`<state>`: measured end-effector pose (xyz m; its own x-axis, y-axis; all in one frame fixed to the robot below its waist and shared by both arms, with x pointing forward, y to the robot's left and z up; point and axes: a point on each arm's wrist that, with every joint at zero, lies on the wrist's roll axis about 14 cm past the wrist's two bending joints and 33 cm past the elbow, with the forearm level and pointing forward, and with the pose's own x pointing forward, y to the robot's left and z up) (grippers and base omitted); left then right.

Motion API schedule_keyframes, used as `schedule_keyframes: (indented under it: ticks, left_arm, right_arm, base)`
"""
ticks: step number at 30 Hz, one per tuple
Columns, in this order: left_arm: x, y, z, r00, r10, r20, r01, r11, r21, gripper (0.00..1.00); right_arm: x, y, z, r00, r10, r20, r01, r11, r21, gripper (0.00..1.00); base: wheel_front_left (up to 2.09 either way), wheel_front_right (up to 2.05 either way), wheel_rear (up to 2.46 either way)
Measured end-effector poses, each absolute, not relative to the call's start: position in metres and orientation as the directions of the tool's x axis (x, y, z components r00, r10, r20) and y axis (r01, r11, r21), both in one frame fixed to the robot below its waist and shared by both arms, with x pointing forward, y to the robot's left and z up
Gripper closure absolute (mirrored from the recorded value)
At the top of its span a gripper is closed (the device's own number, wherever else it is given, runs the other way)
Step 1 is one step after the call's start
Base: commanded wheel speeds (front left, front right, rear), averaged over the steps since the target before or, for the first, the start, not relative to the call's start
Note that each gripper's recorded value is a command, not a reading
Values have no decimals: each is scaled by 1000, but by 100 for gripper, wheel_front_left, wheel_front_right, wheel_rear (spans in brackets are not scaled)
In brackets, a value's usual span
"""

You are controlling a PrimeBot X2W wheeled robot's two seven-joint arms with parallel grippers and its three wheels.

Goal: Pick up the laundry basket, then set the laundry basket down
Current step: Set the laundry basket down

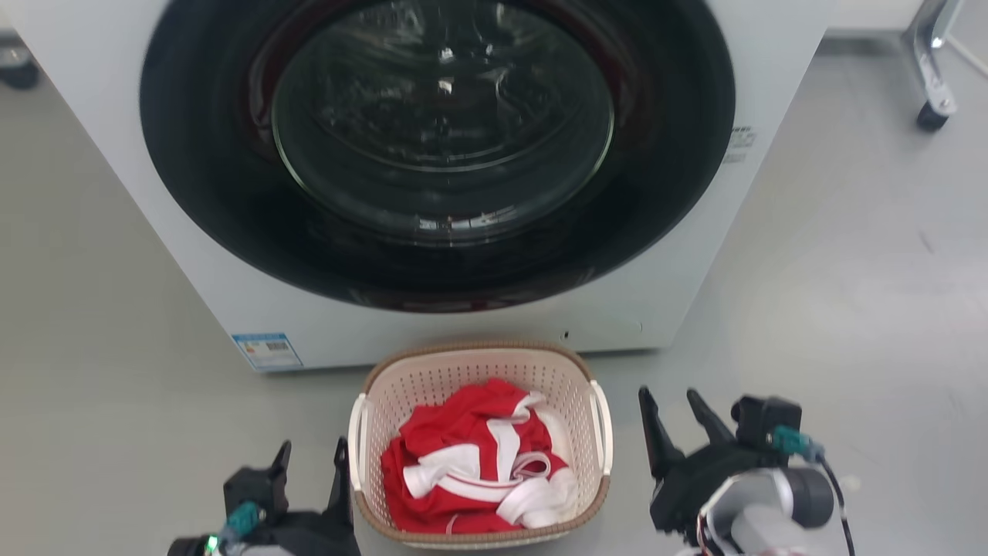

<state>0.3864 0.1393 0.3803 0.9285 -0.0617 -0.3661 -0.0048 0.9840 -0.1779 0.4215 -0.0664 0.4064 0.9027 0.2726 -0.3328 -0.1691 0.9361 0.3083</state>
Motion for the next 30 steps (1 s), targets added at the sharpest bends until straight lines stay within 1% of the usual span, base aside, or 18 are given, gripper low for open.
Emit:
schedule_keyframes:
  ticks: [7, 14, 20, 26, 30]
  left_arm:
    - [352, 144, 395, 947, -48, -317, -12, 983, -183, 0]
    - [328, 151, 410, 965, -25, -260, -24, 983, -183, 0]
    - [317, 159, 420, 975, 4, -221, -46, 981, -188, 0]
    - [317, 158, 435, 986, 10, -167, -41, 982, -185, 0]
    - [316, 158, 440, 989, 13, -150, -41, 982, -186, 0]
  right_arm:
    - [381, -63, 419, 915, 290, -281, -197, 928, 316, 0]
    - [360, -64, 442, 937, 291, -195, -220, 922, 318, 0]
    - [350, -71, 456, 952, 273, -139, -220, 925, 311, 0]
    - [346, -92, 461, 972, 206, -110, -166, 941, 294, 0]
    - [346, -95, 467, 978, 192, -86, -161, 946, 281, 0]
  base:
    - [0, 0, 0]
    - [0, 0, 0]
    - [0, 0, 0]
    - [0, 0, 0]
    - [0, 0, 0]
